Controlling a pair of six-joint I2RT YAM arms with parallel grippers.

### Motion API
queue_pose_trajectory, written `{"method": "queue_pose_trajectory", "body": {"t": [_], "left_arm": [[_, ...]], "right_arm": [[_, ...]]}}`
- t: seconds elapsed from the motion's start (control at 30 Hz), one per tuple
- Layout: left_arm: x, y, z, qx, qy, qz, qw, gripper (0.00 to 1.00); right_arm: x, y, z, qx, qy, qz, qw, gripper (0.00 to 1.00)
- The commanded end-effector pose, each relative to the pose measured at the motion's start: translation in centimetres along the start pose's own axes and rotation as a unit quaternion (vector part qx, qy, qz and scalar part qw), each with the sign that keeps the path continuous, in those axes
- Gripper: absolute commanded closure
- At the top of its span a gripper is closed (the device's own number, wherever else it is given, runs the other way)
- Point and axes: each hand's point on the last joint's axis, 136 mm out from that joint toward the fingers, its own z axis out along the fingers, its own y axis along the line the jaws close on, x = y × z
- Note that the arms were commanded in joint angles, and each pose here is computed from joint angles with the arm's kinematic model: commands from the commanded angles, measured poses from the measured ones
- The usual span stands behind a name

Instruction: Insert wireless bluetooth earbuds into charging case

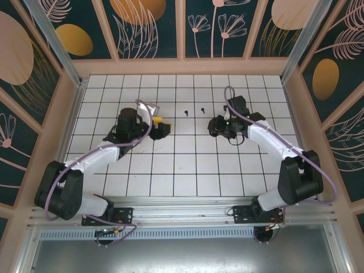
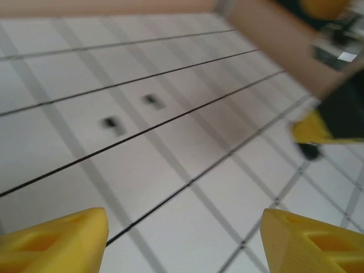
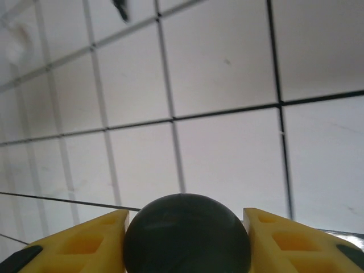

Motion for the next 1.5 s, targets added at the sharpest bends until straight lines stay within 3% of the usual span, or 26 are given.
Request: {"method": "queue_pose_trajectory", "body": {"t": [0.0, 0.1, 0.3, 0.47, 0.73, 1.03, 1.47], "left_arm": [[-4.5, -5.0, -0.9, 0.071, -0.137, 0.044, 0.987, 0.29], [-4.9, -8.6, -0.1, 0.112, -0.167, 0.053, 0.978, 0.29], [-6.3, -11.8, 1.1, 0.143, -0.213, 0.048, 0.965, 0.30], [-6.9, -13.6, 2.9, 0.181, -0.201, 0.047, 0.962, 0.33], [-6.9, -14.6, 5.2, 0.219, -0.189, 0.026, 0.957, 0.38], [-7.0, -14.2, 6.8, 0.205, -0.174, 0.019, 0.963, 0.47], [-6.5, -13.5, 8.5, 0.196, -0.150, -0.001, 0.969, 0.72]], "right_arm": [[-2.4, 4.8, -3.2, -0.083, -0.057, 0.031, 0.994, 0.62], [-3.0, 6.5, -5.1, -0.117, -0.094, 0.046, 0.988, 0.62], [-3.0, 8.6, -7.9, -0.144, -0.144, 0.054, 0.977, 0.62], [-2.7, 9.8, -9.4, -0.167, -0.164, 0.055, 0.971, 0.63], [-2.4, 10.7, -10.4, -0.180, -0.173, 0.051, 0.967, 0.63], [-1.9, 10.9, -10.8, -0.187, -0.173, 0.049, 0.966, 0.63], [-1.9, 11.1, -11.7, -0.193, -0.185, 0.047, 0.962, 0.64]]}}
